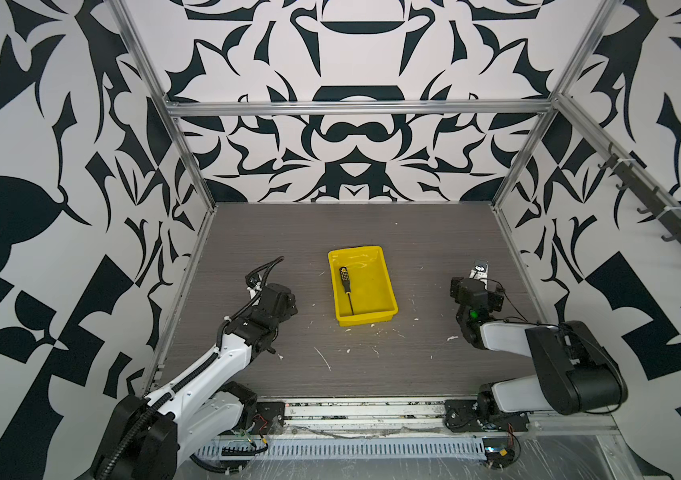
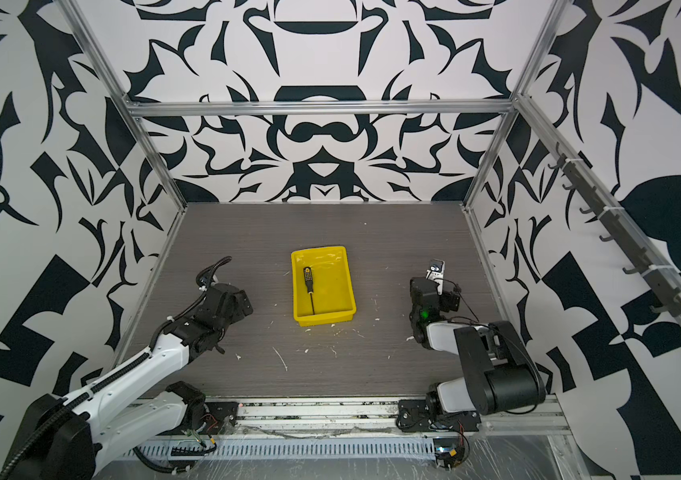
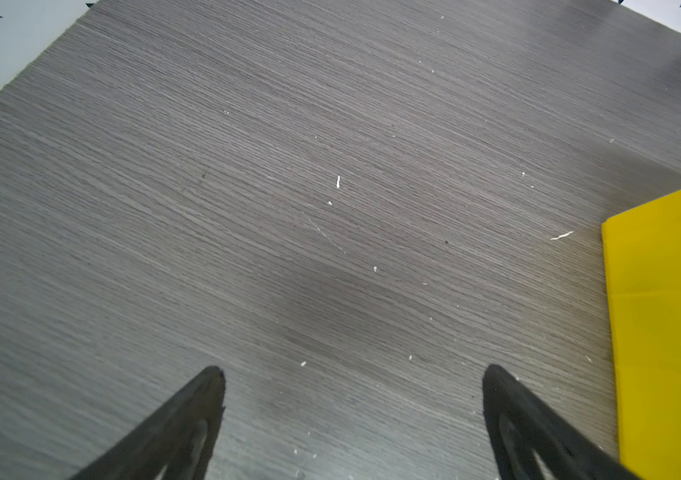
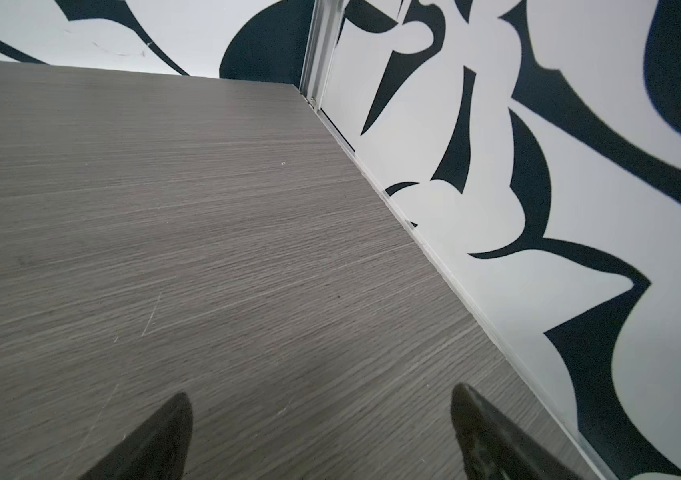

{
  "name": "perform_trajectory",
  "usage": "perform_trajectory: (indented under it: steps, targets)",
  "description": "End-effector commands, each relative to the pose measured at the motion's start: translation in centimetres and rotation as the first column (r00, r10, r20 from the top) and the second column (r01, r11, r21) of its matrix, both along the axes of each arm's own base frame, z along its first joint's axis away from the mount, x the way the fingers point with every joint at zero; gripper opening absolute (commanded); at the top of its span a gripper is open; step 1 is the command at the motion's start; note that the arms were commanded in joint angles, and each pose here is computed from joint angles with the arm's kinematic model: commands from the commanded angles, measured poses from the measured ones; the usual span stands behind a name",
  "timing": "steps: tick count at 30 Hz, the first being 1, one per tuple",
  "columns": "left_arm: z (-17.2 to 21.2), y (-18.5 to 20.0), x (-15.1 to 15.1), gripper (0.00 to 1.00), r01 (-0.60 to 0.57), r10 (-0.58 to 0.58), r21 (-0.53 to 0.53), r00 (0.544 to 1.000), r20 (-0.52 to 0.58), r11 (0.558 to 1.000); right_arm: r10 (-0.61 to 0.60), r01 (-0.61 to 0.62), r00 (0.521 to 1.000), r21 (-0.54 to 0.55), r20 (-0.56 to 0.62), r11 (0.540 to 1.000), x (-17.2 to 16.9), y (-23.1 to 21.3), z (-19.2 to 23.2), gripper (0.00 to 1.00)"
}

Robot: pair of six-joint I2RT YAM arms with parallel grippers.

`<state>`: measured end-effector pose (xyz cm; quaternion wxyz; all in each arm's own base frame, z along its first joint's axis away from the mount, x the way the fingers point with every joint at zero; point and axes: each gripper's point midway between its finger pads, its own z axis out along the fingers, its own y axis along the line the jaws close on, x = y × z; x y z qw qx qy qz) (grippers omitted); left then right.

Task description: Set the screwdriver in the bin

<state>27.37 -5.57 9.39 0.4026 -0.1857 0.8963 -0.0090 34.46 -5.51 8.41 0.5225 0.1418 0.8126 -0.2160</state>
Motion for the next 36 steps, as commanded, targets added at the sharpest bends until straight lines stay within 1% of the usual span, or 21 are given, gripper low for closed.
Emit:
perform_trajectory:
  steps: [1,5,7,8,9,12,13,14,16,17,18,20,21,23,25,27,29,31,33,34,36]
  targets:
    - [0.8,0.0,0.3,1.00,-0.013,0.013,-0.015,0.999,0.034,1.000,0.039,-0.046,0.994,0.072,0.100,0.996,2.4,1.0,2.0,0.99]
    - [1.2,-0.1,0.4,0.99,0.000,0.002,-0.024,0.998,0.056,1.000,0.147,-0.152,0.987,0.069,0.069,0.986,3.4,2.6,1.3,0.99]
    - [1.2,-0.3,0.4,0.99,0.012,-0.010,-0.028,0.998,0.062,1.000,0.227,-0.231,0.972,0.068,0.059,0.971,3.7,3.8,0.6,1.00]
    - [1.3,-0.3,0.4,1.00,0.015,-0.013,-0.030,0.998,0.062,0.999,0.253,-0.259,0.965,0.072,0.074,0.963,3.6,4.3,0.0,1.00]
    - [1.3,-0.3,0.3,1.00,0.014,-0.012,-0.029,0.998,0.061,0.999,0.260,-0.267,0.959,0.049,0.116,0.963,3.6,4.2,0.4,1.00]
    - [1.4,-0.4,0.3,0.99,0.020,-0.017,-0.033,0.997,0.069,0.999,0.207,-0.213,0.974,0.067,0.087,0.975,3.3,3.6,0.1,1.00]
    - [1.5,-0.6,0.3,1.00,0.038,-0.035,-0.034,0.997,0.075,0.999,0.207,-0.211,0.975,0.051,0.078,0.976,3.5,3.6,0.2,1.00]
    - [1.7,-1.0,0.5,0.99,0.069,-0.066,-0.036,0.995,0.080,0.997,0.217,-0.223,0.971,0.053,0.100,0.973,3.3,3.7,0.3,1.00]
    - [1.7,-1.4,0.6,1.00,0.089,-0.085,-0.044,0.992,0.089,0.995,0.327,-0.331,0.942,0.047,0.074,0.942,3.6,5.6,0.0,1.00]
    - [1.7,-1.4,0.6,1.00,0.093,-0.089,-0.039,0.992,0.088,0.995,0.360,-0.364,0.931,0.056,0.060,0.930,3.9,6.2,-0.2,1.00]
    - [1.7,-1.4,0.6,0.99,0.098,-0.096,-0.027,0.992,0.084,0.995,0.363,-0.366,0.930,0.061,0.063,0.929,3.8,6.2,-0.1,1.00]
    - [2.3,-1.3,0.6,0.99,0.128,-0.130,0.029,0.990,0.062,0.991,0.363,-0.366,0.930,0.058,0.061,0.929,3.9,6.1,-0.2,1.00]
    - [3.0,-0.5,0.7,0.99,0.099,-0.103,0.066,0.993,0.055,0.993,0.362,-0.366,0.930,0.056,0.064,0.929,3.9,6.1,-0.1,1.00]
    - [4.6,1.1,0.8,0.99,0.009,-0.019,0.113,0.997,0.081,0.994,0.364,-0.367,0.930,0.059,0.061,0.928,3.9,6.2,-0.1,1.00]
    - [6.8,3.0,1.0,0.99,-0.119,0.097,0.135,0.982,0.160,0.984,0.368,-0.372,0.928,0.061,0.063,0.926,4.0,6.2,-0.1,1.00]
    - [8.8,4.2,1.7,0.99,-0.217,0.174,0.133,0.946,0.273,0.967,0.368,-0.372,0.928,0.062,0.060,0.926,3.9,6.2,-0.2,1.00]
    - [10.3,4.1,2.8,0.99,-0.194,0.106,0.220,0.928,0.357,0.956,0.369,-0.373,0.927,0.064,0.061,0.926,4.0,6.2,-0.2,1.00]
    - [10.9,4.5,3.2,0.99,-0.208,0.079,0.296,0.915,0.395,0.932,0.368,-0.372,0.928,0.064,0.060,0.926,3.9,6.2,-0.2,1.00]
    - [10.8,4.2,3.5,0.99,-0.168,0.013,0.374,0.924,0.382,0.912,0.366,-0.370,0.929,0.062,0.060,0.927,3.9,6.1,-0.2,1.00]
    - [10.5,3.7,3.8,1.00,-0.127,-0.033,0.406,0.930,0.365,0.905,0.366,-0.369,0.929,0.062,0.059,0.927,3.9,6.1,-0.2,1.00]
    - [9.4,2.6,4.5,0.99,-0.025,-0.148,0.490,0.938,0.312,0.872,0.369,-0.372,0.928,0.062,0.060,0.926,4.0,6.2,-0.2,1.00]
